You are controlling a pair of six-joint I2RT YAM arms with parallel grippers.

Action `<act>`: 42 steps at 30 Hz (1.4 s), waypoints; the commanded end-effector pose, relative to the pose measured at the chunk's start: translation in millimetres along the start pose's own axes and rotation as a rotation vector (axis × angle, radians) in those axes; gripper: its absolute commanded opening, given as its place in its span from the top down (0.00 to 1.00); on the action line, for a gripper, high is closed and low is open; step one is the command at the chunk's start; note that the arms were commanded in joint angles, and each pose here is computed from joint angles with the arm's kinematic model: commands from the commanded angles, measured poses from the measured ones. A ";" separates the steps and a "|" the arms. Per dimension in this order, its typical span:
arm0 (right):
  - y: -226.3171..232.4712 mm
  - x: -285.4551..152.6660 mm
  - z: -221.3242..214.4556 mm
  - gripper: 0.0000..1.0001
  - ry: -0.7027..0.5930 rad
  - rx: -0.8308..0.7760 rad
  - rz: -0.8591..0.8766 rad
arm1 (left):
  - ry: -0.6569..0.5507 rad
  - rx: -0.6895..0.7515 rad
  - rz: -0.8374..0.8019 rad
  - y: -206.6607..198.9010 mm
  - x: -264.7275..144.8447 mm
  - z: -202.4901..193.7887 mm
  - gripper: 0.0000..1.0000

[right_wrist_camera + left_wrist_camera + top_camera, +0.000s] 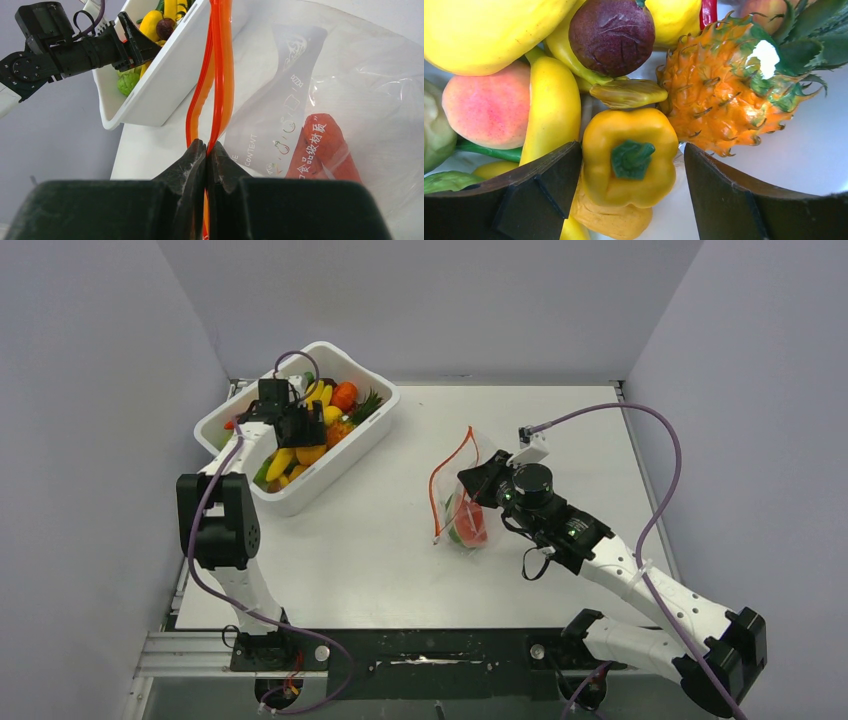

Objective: Place the food in the zip-top bag and seal the zipper
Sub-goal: Pick up the fake vegetable from the bin.

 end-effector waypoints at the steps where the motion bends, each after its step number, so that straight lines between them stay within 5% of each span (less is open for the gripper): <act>1: 15.6 -3.6 31.3 1.00 -0.095 0.027 0.043 | 0.013 -0.004 -0.019 -2.1 6.2 2.5 0.26; 15: 14.3 -3.0 29.0 1.00 -0.093 0.027 0.039 | -0.106 0.009 0.019 -13.9 -29.8 21.3 0.57; 27: 17.3 -2.3 27.2 1.00 -0.083 0.032 0.046 | -0.194 0.012 -0.008 -44.0 -80.4 30.0 0.62; 42: 32.9 5.0 25.1 1.00 -0.060 0.044 0.098 | -0.255 -0.031 -0.364 -99.9 -172.6 12.4 0.68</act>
Point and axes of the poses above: each gripper's point midway between its finger pads, its own x axis out along the fingers, its own y axis along the line the jaws close on, z = x × y, the point moved 2 cm from there along -x, back along the fingers, and after that the axes turned 15 degrees about -x, right-handed, at the moved point
